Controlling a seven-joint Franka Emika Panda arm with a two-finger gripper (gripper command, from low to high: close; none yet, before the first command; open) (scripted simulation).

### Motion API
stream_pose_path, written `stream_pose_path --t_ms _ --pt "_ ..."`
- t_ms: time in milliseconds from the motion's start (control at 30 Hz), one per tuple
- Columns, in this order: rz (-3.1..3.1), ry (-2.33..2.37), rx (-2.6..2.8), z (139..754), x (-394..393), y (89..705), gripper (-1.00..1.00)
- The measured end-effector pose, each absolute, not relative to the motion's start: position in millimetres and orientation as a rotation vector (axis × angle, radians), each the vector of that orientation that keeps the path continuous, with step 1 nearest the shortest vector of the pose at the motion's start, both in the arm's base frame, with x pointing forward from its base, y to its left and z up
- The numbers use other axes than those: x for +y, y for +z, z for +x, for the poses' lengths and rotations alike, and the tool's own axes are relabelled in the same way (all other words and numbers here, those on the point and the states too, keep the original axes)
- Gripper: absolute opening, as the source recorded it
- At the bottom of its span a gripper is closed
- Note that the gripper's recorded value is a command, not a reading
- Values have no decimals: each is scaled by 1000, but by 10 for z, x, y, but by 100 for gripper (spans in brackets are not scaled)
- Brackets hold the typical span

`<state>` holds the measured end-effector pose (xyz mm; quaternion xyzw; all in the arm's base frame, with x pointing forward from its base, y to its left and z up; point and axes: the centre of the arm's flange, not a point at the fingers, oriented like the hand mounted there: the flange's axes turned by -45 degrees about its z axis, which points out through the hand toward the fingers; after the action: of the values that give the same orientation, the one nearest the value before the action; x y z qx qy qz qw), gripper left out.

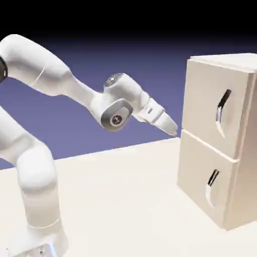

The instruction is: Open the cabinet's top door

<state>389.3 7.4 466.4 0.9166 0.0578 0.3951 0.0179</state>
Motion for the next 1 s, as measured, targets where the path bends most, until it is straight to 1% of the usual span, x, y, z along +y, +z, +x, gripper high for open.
stream_pose_path --t_ms 233,467,733,1000 --pt "2576 1271 684 3849 186 5101 100" --pt "2231 1258 1068 3759 207 5460 100" --pt "1803 1178 1366 3652 113 5753 100" --pt "1385 1040 1537 3595 -93 5901 100"
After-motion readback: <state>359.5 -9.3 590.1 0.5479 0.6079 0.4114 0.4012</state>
